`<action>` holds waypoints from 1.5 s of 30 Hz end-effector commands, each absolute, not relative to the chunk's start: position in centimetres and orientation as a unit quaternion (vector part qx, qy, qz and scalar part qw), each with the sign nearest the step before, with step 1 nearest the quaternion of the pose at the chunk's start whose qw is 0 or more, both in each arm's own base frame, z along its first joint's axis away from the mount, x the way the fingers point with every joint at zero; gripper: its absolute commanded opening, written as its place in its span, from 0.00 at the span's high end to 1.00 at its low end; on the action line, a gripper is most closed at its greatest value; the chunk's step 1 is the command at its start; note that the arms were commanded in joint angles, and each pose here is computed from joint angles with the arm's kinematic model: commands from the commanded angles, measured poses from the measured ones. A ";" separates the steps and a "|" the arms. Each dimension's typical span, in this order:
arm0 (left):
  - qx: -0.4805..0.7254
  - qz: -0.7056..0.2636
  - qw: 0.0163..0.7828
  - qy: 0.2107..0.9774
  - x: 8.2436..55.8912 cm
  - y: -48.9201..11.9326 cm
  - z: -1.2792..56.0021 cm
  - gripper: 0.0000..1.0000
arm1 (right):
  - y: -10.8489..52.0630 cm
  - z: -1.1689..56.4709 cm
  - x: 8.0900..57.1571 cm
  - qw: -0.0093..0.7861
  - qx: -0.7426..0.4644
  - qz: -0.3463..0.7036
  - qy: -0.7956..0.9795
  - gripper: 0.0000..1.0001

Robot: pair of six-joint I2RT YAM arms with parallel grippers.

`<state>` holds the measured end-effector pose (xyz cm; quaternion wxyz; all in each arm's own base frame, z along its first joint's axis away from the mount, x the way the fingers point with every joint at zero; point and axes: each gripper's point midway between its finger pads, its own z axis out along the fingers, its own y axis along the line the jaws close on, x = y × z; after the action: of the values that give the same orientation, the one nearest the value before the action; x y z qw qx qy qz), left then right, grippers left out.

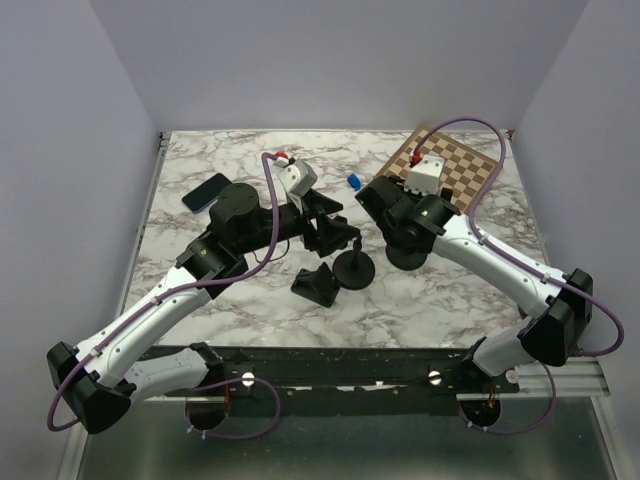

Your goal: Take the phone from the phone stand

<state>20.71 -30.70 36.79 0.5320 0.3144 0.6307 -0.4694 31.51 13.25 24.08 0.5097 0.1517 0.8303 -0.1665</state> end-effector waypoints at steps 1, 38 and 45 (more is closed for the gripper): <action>0.315 -0.476 0.536 0.622 20.1 -30.5 37.5 0.21 | 12.6 24.8 31.9 0.527 0.167 -0.165 0.817 0.13; 0.296 -0.424 0.574 0.635 21.3 -33.8 31.8 0.30 | 12.9 26.4 32.1 0.537 0.091 -0.018 0.838 0.99; 0.284 -0.410 0.552 0.669 23.6 -37.2 29.6 0.21 | 12.0 26.6 31.8 0.539 0.083 -0.014 0.838 0.99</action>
<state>21.61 -35.17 28.83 0.5397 0.3128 0.6639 -0.4123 31.04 11.69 24.30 0.5061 0.0726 0.8579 -0.0516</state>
